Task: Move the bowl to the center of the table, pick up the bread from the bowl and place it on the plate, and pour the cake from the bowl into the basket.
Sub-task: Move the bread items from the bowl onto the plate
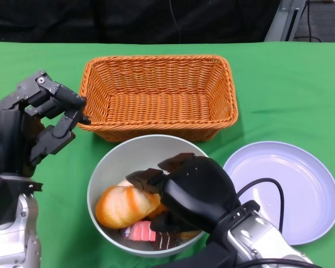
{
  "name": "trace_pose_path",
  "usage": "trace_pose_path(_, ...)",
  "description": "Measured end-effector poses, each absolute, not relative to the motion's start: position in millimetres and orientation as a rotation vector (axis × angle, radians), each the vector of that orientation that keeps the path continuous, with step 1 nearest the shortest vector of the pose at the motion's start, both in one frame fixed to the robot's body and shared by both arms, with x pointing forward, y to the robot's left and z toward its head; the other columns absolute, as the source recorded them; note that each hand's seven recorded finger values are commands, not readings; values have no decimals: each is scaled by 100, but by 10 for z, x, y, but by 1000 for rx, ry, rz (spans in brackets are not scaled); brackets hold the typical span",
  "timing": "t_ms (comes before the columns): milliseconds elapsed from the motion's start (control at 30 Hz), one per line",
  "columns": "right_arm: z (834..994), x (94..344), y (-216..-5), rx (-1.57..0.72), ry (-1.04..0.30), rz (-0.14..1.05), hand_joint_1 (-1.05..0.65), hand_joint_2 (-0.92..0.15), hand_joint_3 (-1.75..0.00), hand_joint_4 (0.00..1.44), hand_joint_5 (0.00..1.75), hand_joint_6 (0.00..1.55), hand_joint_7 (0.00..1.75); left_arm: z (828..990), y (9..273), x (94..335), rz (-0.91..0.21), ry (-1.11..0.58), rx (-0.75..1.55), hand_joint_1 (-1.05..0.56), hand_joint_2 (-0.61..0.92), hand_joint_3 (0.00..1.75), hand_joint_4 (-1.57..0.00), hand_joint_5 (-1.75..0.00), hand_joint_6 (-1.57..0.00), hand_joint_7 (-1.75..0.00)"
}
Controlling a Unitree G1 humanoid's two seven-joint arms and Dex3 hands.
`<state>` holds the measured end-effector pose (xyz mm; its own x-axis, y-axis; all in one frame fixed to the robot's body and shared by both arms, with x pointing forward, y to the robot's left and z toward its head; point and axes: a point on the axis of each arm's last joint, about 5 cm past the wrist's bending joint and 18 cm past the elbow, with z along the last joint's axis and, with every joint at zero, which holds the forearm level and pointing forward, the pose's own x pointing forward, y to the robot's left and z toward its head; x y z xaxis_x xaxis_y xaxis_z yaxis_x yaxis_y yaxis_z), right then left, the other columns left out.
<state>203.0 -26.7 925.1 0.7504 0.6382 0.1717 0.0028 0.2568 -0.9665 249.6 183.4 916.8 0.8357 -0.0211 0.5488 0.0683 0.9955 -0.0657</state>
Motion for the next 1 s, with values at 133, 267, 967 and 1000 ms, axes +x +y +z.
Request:
trace_pose_path(133,9181,2034,-207,-1250,-624,449,-77,-92,-5,64,3,57,0,9168,1829,2484,-49,-583,-82,-10,92,42,-83,-148,-83,-123)
trace_pose_path(267,9147,2080,-174,-1254,-637,419,-74,-92,-5,65,3,57,0,9156,1828,2474,-49,-580,-81,-11,92,42,-83,-148,-82,-123)
trace_pose_path(967,9065,2182,-66,-1274,-610,493,-48,-92,-6,100,18,82,9,9157,1814,2472,-52,-580,-84,-11,92,43,-82,-150,-82,-123)
trace_pose_path(1000,9063,2192,-65,-1266,-623,510,-44,-92,-5,109,23,93,11,9157,1813,2472,-52,-579,-85,-10,91,44,-82,-150,-82,-122)
